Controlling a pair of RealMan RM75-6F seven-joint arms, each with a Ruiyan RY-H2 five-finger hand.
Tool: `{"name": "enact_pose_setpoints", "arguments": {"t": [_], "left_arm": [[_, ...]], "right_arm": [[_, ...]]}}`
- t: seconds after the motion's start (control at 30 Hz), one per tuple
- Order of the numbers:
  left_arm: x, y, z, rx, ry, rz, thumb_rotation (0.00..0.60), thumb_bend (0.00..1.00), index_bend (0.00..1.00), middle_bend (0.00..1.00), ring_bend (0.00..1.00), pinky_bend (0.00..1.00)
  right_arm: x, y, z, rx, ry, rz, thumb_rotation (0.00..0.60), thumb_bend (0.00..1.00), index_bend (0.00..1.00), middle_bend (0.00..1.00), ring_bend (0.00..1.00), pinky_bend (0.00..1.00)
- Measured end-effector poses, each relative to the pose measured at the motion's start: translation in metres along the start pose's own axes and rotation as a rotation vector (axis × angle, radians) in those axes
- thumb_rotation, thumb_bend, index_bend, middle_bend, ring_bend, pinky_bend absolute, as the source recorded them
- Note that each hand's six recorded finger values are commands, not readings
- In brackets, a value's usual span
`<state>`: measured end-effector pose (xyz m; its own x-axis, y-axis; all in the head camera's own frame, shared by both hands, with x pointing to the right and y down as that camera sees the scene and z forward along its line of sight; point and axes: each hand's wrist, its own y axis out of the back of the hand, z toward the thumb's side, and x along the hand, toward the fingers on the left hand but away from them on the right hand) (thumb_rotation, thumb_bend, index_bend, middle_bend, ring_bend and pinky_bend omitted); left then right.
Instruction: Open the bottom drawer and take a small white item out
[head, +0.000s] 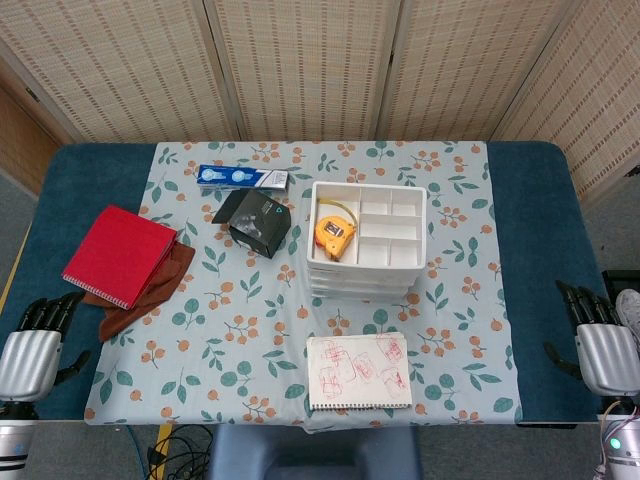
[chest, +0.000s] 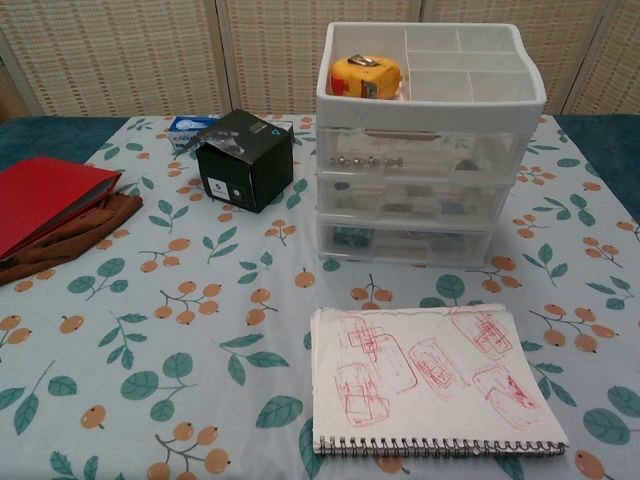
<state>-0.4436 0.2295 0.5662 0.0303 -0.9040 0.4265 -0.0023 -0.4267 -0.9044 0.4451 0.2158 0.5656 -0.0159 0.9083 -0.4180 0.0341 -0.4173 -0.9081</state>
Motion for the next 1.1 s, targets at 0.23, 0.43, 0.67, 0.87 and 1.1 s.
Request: {"name": "enact_pose_setpoints", "arguments": {"t": [0.23, 0.43, 0.67, 0.87, 1.1], "left_arm": [[0.001, 0.000, 0.002, 0.000, -0.006, 0.002, 0.600, 0.23, 0.10, 0.16, 0.17, 0.13], [0.001, 0.002, 0.003, -0.002, -0.010, 0.009, 0.600, 0.23, 0.10, 0.16, 0.17, 0.13], [0.000, 0.001, 0.003, -0.005, -0.013, 0.005, 0.600, 0.23, 0.10, 0.16, 0.17, 0.13], [-0.001, 0.000, 0.002, -0.009, -0.011, 0.005, 0.600, 0.23, 0.10, 0.16, 0.17, 0.13], [-0.001, -0.003, 0.001, -0.011, -0.010, -0.006, 0.600, 0.23, 0.10, 0.16, 0.17, 0.13]], "right_arm": [[0.000, 0.000, 0.000, -0.002, -0.001, 0.000, 0.600, 0.30, 0.01, 0.12, 0.14, 0.14], [0.002, -0.001, 0.001, -0.012, -0.002, 0.001, 0.600, 0.30, 0.01, 0.16, 0.15, 0.15], [0.000, -0.005, 0.010, -0.039, 0.016, 0.030, 0.600, 0.30, 0.01, 0.22, 0.22, 0.23], [-0.008, -0.009, 0.028, -0.090, 0.063, 0.070, 0.600, 0.30, 0.02, 0.26, 0.27, 0.29], [-0.018, -0.024, 0.061, -0.176, 0.138, 0.143, 0.600, 0.33, 0.08, 0.41, 0.46, 0.45]]}}
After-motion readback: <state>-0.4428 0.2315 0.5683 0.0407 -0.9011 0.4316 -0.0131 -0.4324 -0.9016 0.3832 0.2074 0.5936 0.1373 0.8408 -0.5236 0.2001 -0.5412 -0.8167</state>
